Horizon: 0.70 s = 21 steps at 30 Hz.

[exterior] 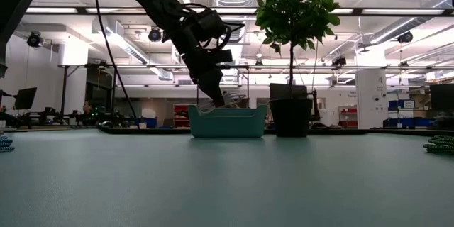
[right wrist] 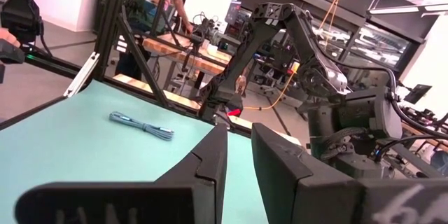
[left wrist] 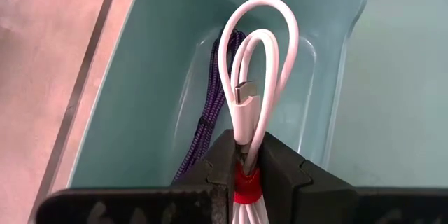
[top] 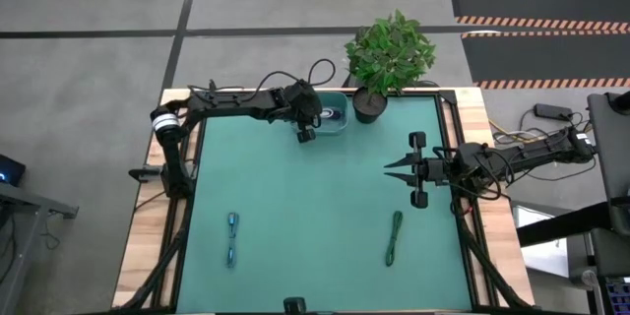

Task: Pick and place USB-C Cables
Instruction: Put the white charger cable into the green bin

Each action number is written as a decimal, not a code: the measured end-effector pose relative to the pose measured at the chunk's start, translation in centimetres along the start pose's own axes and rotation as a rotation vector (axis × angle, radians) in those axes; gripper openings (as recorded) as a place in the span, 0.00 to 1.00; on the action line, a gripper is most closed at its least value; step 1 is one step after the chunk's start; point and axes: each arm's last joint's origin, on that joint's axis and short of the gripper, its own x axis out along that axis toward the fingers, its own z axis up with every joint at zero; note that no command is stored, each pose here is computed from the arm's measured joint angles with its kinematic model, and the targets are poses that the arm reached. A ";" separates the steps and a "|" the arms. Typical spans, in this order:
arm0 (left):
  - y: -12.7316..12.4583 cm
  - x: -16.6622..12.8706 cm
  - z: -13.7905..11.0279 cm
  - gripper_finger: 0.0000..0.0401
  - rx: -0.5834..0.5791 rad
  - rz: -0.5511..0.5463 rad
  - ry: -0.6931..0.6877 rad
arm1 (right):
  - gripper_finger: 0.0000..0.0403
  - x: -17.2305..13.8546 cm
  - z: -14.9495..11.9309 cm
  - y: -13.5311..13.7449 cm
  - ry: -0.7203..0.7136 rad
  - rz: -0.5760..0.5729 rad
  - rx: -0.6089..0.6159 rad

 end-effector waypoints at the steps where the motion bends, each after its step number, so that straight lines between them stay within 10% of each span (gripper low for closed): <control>1: 0.0 0.0 0.0 0.07 0.000 0.000 0.000 | 0.15 0.0 0.0 0.0 0.000 0.000 0.000; 21: 0.1 0.0 0.0 0.07 -0.004 0.005 0.001 | 0.15 0.0 0.0 0.0 0.000 0.000 -0.001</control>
